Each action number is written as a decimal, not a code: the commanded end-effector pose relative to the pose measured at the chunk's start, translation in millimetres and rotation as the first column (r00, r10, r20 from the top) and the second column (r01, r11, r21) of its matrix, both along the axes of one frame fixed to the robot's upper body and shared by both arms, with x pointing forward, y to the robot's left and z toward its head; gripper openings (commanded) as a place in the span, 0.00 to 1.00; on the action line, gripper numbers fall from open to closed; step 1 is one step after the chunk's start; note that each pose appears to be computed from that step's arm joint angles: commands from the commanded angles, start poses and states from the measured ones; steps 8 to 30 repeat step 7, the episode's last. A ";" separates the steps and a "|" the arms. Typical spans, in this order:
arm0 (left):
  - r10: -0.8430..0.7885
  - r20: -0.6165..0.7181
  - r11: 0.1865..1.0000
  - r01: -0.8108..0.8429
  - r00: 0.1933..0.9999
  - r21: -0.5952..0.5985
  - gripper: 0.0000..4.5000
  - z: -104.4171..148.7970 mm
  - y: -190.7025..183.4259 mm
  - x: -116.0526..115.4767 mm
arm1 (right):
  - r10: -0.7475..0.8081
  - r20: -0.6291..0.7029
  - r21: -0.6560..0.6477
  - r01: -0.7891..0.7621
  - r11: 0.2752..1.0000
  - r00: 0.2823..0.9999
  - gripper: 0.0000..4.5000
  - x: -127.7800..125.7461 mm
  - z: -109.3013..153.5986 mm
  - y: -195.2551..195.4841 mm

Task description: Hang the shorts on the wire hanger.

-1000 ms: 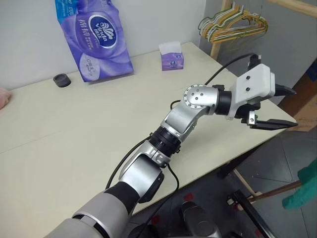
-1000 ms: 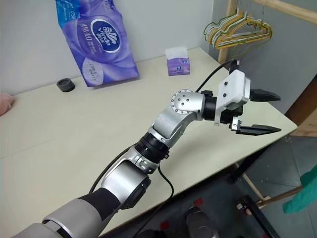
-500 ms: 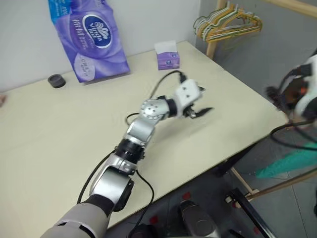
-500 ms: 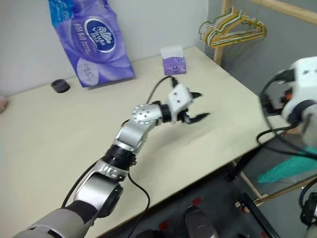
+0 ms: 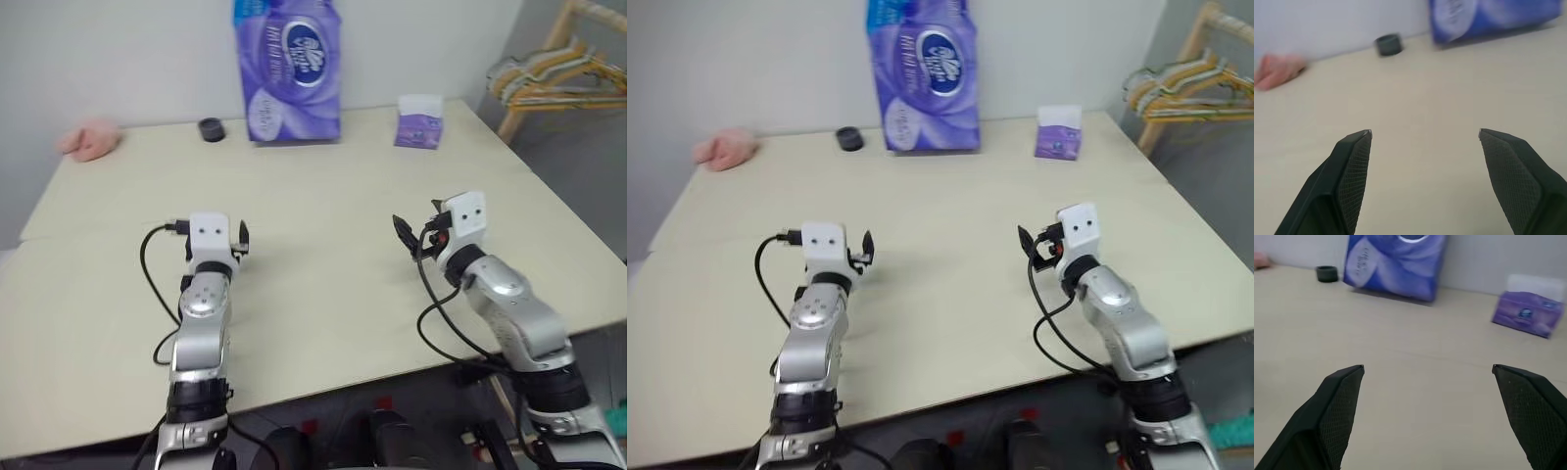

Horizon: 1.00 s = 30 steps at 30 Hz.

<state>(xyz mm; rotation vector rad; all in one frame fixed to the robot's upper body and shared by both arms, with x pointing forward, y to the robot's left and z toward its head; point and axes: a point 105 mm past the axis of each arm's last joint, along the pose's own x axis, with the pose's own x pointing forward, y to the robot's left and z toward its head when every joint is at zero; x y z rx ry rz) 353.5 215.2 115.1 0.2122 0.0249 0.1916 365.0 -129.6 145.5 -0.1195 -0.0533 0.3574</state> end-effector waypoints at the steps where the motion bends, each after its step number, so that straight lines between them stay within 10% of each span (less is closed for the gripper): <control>1: -0.003 0.079 1.000 0.003 0.997 0.004 0.82 23.0 -2.0 -0.7 | -0.024 0.075 0.010 0.024 1.000 0.997 1.00 8.6 7.3 -3.1; 30: -0.116 0.064 0.993 0.118 0.991 -0.022 0.82 21.4 -14.3 4.8 | -0.008 0.086 -0.010 0.008 1.000 0.996 1.00 12.9 1.7 0.2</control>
